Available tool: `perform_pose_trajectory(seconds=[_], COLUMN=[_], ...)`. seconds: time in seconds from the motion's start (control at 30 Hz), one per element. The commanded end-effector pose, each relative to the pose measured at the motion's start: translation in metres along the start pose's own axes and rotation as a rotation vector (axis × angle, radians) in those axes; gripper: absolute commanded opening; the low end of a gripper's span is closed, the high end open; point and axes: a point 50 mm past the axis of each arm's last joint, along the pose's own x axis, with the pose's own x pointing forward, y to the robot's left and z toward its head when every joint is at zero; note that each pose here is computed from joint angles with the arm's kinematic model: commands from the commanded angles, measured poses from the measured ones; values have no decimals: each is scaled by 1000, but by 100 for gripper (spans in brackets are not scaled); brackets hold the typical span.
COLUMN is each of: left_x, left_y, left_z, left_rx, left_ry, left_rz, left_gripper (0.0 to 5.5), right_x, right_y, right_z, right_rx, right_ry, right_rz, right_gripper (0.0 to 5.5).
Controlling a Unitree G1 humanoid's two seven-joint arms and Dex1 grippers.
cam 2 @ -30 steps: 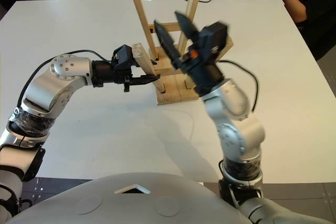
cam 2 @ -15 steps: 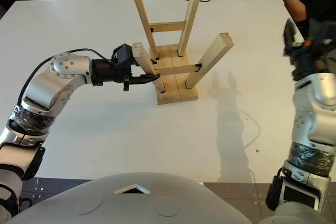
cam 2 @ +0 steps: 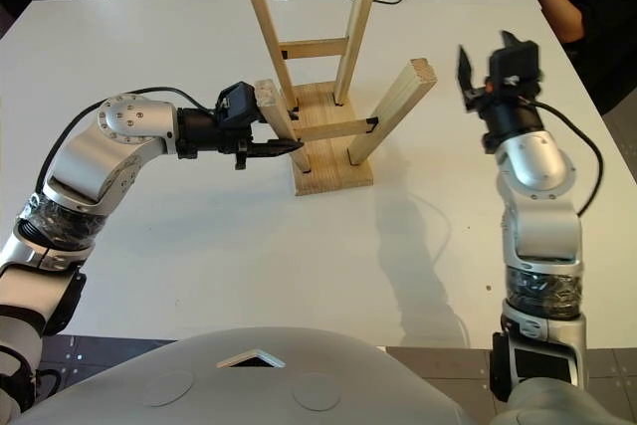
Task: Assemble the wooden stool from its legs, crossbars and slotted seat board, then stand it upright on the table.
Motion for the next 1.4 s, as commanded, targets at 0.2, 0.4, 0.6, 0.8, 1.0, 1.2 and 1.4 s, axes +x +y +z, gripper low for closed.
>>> perform_pose_trajectory(seconds=[0.2,0.4,0.6,0.8,1.0,1.2,1.4], left_x=[-4,1,5,-1,-3,-4,-7], left_y=[-8,-11,-13,-11,-9,-9,-9], left_z=[-41,-40,-35,-41,-41,-43,-42], left_rx=[-88,-95,-92,-101,-100,-103,-101], left_ry=[219,211,194,208,215,221,224], left_rz=[0,-16,-35,-16,-6,-8,-30], left_gripper=[203,203,203,203,203,203,203], right_x=[12,-24,-17,2,4,10,-27], right_y=[16,187,168,49,-21,139,174], right_z=[9,107,82,-25,-46,45,113], right_rx=[-225,323,256,-5,-243,124,663], right_ry=[-51,-285,-166,140,177,-178,-185], right_rz=[20,687,601,170,-32,410,738], right_gripper=[270,270,270,270,270,270,270])
